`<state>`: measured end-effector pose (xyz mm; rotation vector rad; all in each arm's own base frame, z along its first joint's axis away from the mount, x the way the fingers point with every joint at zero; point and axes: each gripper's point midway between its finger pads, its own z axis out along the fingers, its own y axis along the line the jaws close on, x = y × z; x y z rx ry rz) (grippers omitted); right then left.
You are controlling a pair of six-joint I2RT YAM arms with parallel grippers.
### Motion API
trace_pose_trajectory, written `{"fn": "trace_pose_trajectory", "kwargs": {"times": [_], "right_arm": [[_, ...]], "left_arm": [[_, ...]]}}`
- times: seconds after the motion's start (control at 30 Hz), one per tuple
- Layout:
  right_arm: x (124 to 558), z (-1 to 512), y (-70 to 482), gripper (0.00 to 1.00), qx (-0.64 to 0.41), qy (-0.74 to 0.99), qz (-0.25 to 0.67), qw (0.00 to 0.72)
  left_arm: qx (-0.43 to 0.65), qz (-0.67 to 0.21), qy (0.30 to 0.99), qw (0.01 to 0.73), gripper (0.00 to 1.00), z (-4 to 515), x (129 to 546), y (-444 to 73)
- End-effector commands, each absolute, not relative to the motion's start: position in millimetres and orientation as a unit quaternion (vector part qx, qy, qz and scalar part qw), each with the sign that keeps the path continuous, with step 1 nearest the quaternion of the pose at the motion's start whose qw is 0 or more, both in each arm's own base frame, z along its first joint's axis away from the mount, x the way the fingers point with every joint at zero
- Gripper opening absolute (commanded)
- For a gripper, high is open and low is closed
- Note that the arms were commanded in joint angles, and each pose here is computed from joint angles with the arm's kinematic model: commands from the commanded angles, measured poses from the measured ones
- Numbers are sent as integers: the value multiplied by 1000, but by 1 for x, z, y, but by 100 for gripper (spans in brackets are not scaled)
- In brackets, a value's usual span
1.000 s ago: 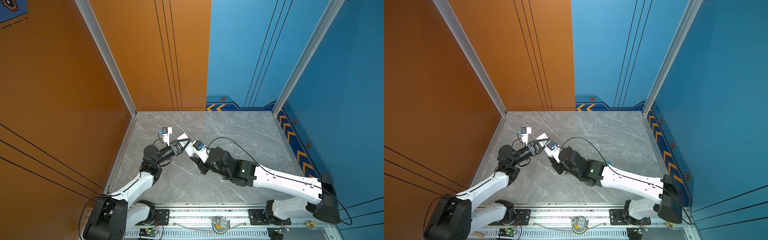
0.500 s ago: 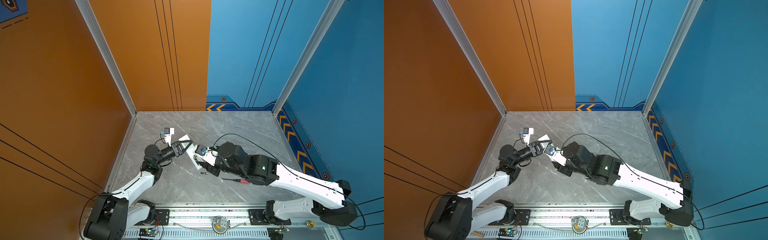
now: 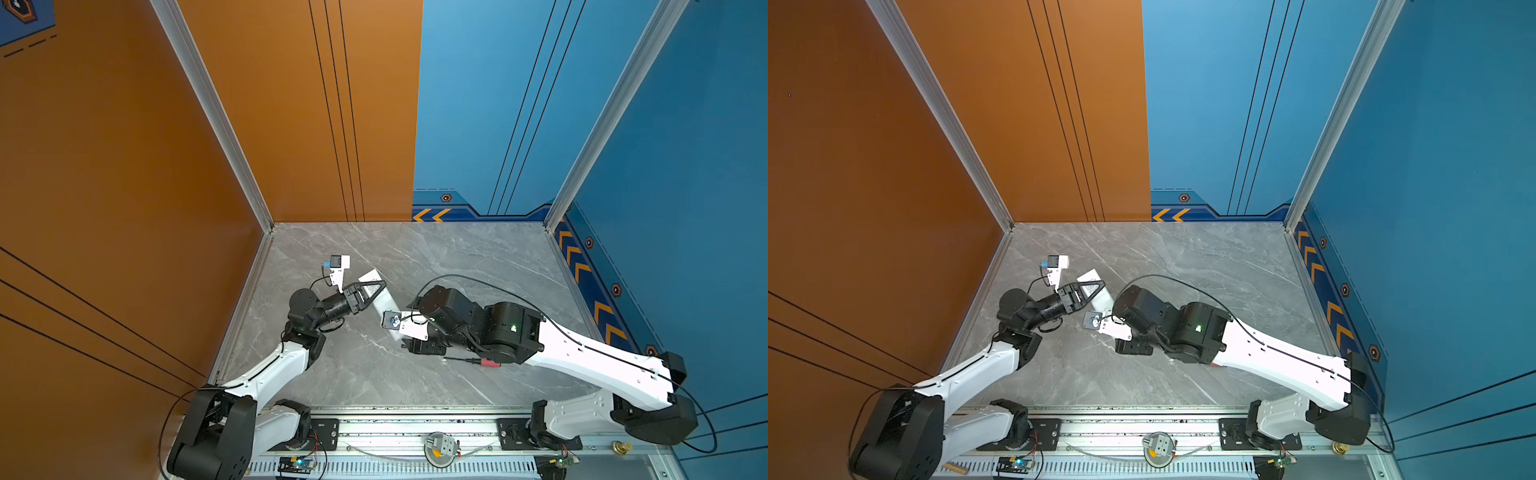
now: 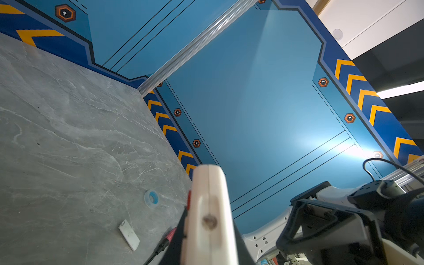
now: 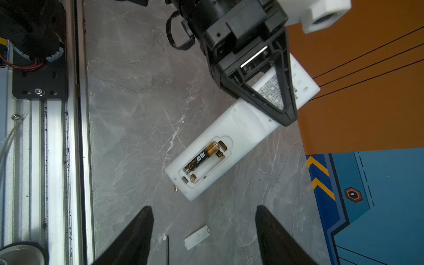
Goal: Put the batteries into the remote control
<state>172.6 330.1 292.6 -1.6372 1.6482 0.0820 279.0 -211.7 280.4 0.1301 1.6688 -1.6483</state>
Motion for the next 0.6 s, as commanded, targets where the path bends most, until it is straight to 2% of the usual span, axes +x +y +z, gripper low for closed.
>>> {"fn": "trace_pose_trajectory", "kwargs": {"times": [0.0, 0.1, 0.2, 0.43, 0.57], "right_arm": [[175, 295, 318, 66, -670, 636, -15, 384], [177, 293, 314, 60, -679, 628, -41, 378], [176, 290, 313, 61, -688, 622, -54, 370], [164, 284, 322, 60, -702, 616, -24, 356], [161, 280, 325, 55, -707, 614, -16, 350]], "left_arm": [[82, -660, 637, 389, 0, 299, 274, -218], [80, -664, 642, 375, 0, 296, 275, -220], [85, -672, 649, 347, 0, 290, 275, -227], [108, -683, 650, 315, 0, 288, 265, -244], [126, -690, 647, 300, 0, 290, 257, -251]]}}
